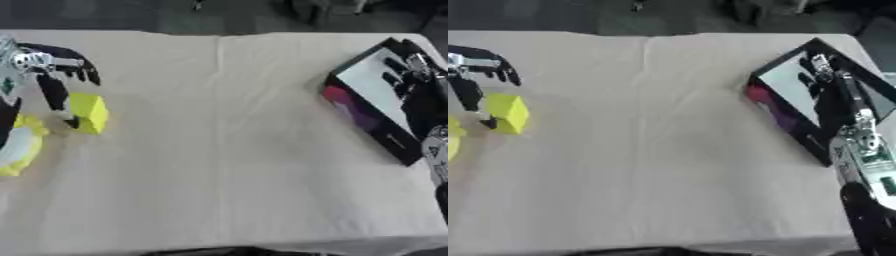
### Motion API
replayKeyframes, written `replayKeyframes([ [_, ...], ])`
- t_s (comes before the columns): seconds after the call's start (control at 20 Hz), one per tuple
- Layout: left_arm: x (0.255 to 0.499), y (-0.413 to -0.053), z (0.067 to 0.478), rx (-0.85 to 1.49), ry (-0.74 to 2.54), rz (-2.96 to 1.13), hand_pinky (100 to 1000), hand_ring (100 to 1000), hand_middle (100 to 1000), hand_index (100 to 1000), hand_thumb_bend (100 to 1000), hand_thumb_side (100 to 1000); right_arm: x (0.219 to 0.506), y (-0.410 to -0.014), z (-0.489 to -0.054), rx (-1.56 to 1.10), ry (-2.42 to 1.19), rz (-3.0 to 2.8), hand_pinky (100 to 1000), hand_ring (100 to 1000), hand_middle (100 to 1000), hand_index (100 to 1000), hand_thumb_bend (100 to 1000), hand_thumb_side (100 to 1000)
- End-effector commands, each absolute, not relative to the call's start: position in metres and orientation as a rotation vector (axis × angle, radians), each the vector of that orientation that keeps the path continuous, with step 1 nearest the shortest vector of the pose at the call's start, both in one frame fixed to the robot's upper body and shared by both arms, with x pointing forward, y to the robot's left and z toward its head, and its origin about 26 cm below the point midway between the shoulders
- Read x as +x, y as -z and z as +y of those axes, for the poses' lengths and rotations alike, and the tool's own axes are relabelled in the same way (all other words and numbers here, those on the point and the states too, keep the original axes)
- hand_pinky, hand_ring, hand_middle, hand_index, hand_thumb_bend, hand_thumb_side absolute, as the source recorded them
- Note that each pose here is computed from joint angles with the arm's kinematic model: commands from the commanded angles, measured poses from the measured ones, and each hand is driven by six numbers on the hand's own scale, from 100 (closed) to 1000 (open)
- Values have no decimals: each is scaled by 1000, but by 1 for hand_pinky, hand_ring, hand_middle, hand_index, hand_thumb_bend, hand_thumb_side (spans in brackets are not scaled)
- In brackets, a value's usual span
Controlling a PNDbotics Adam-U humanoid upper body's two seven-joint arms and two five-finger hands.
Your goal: Pick up the objects with one hand, pass them to the other hand, and then place them into the box on the other side of the table.
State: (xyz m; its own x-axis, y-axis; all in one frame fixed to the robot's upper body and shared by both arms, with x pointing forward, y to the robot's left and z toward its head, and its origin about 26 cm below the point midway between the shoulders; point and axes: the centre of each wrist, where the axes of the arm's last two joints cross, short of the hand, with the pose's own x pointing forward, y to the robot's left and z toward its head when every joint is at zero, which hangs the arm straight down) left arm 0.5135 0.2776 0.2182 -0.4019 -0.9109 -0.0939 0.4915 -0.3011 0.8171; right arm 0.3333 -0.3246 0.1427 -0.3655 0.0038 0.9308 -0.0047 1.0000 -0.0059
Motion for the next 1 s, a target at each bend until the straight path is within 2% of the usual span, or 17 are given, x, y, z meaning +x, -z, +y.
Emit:
replayKeyframes([
  [0.05,514,-225,277,745,1870,-903,861,846,796,808,772,100,334,-148,-326,-11,-26,-1958,1000,1000,1000,1000,100,649],
  [0.35,514,-211,277,726,1880,-852,843,843,787,808,730,100,334,-147,-326,-13,-23,-1955,1000,1000,1000,1000,100,646],
  [0.7,514,-220,283,774,1851,-843,840,844,791,810,732,100,333,-145,-327,-15,-25,-1946,1000,1000,1000,1000,100,647],
  [1.0,514,-223,284,784,1843,-843,829,836,783,799,692,100,333,-144,-326,-14,-29,-1944,1000,1000,1000,1000,100,647],
])
